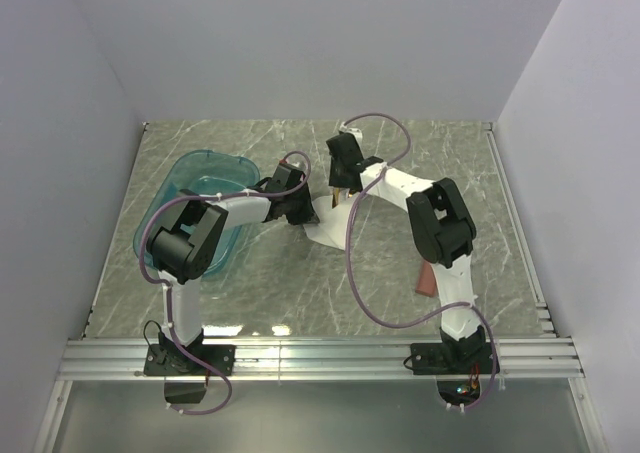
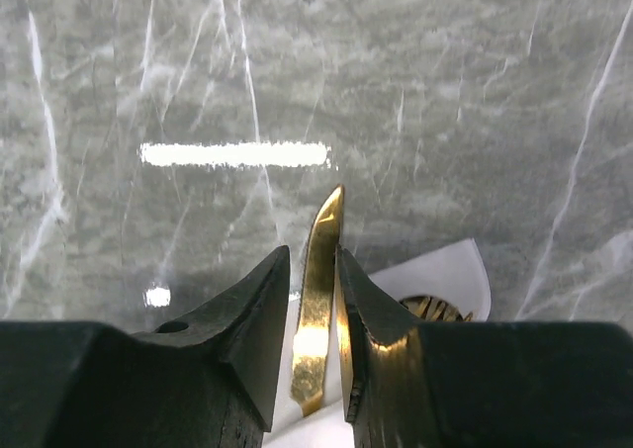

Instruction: Place the utensils on the paper napkin and roll it up

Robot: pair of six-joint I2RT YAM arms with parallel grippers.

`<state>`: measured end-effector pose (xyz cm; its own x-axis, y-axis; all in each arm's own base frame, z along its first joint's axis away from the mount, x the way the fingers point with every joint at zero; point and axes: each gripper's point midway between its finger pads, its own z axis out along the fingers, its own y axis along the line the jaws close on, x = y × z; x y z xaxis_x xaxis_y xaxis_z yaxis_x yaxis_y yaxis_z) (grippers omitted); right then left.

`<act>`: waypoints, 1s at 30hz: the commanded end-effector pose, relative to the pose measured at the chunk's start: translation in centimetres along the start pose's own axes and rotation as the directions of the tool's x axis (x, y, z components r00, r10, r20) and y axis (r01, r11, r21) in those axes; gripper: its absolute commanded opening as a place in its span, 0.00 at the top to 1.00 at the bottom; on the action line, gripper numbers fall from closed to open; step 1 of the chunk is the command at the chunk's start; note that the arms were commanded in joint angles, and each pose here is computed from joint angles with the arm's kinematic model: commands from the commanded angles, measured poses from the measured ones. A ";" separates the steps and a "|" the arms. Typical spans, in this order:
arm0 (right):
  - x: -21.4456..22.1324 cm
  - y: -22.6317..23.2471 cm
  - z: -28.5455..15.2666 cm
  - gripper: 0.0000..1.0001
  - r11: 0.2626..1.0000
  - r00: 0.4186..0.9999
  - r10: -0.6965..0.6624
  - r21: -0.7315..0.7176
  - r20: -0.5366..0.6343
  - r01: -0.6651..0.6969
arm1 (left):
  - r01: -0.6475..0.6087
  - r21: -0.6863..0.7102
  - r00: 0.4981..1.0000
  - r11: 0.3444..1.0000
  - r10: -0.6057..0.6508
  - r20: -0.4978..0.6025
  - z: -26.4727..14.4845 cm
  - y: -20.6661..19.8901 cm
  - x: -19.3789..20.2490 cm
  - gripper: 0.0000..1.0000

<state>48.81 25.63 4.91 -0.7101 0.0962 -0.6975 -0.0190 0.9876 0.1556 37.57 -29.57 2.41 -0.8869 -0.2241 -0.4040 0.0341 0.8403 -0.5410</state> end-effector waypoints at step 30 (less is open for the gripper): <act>-2.3 -4.6 -0.6 0.72 0.948 0.974 -0.226 0.230 0.003 0.220 | 0.017 -0.094 0.998 0.995 -0.023 -0.063 1.8 2.3 1.7 1.00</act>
<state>49.67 22.32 2.40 -0.7276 -0.1261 -0.6744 -0.0548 0.9905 -0.1261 38.18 -30.17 2.35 -0.8888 -0.2307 -0.3959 0.0288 0.8342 -0.5507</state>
